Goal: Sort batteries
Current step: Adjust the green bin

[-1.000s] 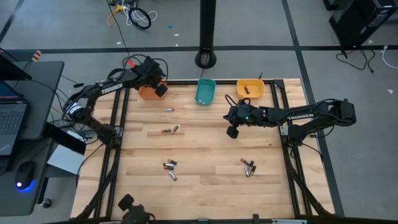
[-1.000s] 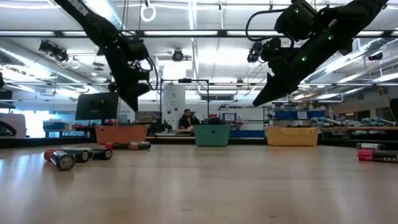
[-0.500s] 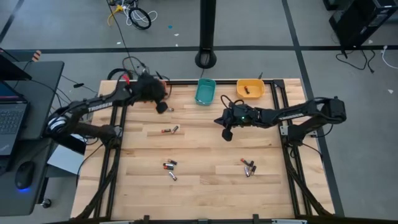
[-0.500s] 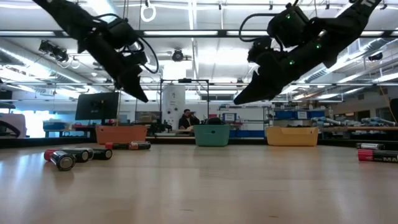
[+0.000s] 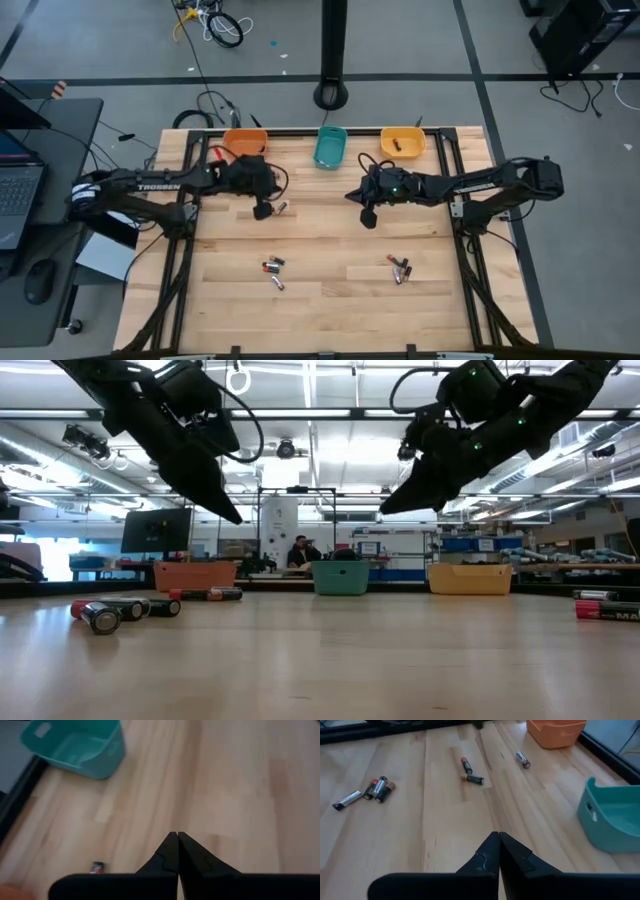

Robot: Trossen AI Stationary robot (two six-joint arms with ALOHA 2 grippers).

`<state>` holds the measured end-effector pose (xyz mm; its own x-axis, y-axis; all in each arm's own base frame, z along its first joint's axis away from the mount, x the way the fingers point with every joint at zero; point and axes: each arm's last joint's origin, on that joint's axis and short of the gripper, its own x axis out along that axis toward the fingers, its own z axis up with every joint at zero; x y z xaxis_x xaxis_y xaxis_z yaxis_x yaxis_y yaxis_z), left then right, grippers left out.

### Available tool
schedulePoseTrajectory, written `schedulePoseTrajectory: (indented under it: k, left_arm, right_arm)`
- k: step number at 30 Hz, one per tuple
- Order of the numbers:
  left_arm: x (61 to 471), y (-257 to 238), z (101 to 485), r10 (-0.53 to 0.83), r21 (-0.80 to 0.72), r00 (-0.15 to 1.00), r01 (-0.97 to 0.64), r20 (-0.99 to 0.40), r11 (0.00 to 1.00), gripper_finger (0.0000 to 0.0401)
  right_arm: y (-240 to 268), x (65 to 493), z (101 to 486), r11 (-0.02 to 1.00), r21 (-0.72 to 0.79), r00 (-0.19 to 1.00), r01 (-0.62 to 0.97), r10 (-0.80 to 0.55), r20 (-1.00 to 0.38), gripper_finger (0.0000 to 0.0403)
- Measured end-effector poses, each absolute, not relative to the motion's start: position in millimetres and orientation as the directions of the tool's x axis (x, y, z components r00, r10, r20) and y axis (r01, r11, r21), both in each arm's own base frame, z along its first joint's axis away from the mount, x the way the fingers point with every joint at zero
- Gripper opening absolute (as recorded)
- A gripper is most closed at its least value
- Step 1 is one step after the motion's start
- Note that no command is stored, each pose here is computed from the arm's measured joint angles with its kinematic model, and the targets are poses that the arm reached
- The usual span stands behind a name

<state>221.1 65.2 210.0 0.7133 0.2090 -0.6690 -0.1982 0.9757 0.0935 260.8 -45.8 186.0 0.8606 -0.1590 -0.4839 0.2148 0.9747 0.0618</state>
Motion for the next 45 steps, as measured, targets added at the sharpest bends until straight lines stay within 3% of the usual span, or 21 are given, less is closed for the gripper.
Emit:
schedulePoseTrajectory:
  k: [7,14,23,30,39,45]
  left_arm:
    - [224.5,55.6,209.2,0.150,0.069,0.745,-0.139,-0.650,0.988,0.0005]
    - [217.8,62.1,188.8,0.099,0.020,0.817,-0.107,-0.568,0.994,0.0005]
    - [211.0,64.7,176.1,0.115,0.017,0.821,-0.127,-0.559,0.992,0.0005]
    - [210.9,64.9,176.1,0.118,0.018,0.820,-0.131,-0.560,0.991,0.0005]
    - [210.7,64.3,175.6,0.116,0.017,0.817,-0.129,-0.564,0.992,0.0005]
    - [210.8,64.3,175.8,0.116,0.017,0.818,-0.129,-0.563,0.991,0.0005]
  right_arm:
    - [-51.5,256.2,191.5,0.957,0.032,0.848,0.289,-0.240,-0.472,0.0013]
    - [-87.3,279.8,204.4,0.938,0.063,0.859,0.341,-0.284,-0.425,0.0012]
    - [-157.0,329.5,215.7,0.881,0.055,0.691,0.471,-0.328,-0.644,0.0012]
    - [-191.0,358.1,208.9,0.916,0.037,0.549,0.398,-0.206,-0.810,0.0012]
    - [-225.9,339.1,191.6,0.908,0.025,0.333,0.418,-0.128,-0.934,0.0012]
    - [-244.0,324.1,204.8,0.882,0.008,0.359,0.472,-0.183,-0.915,0.0012]
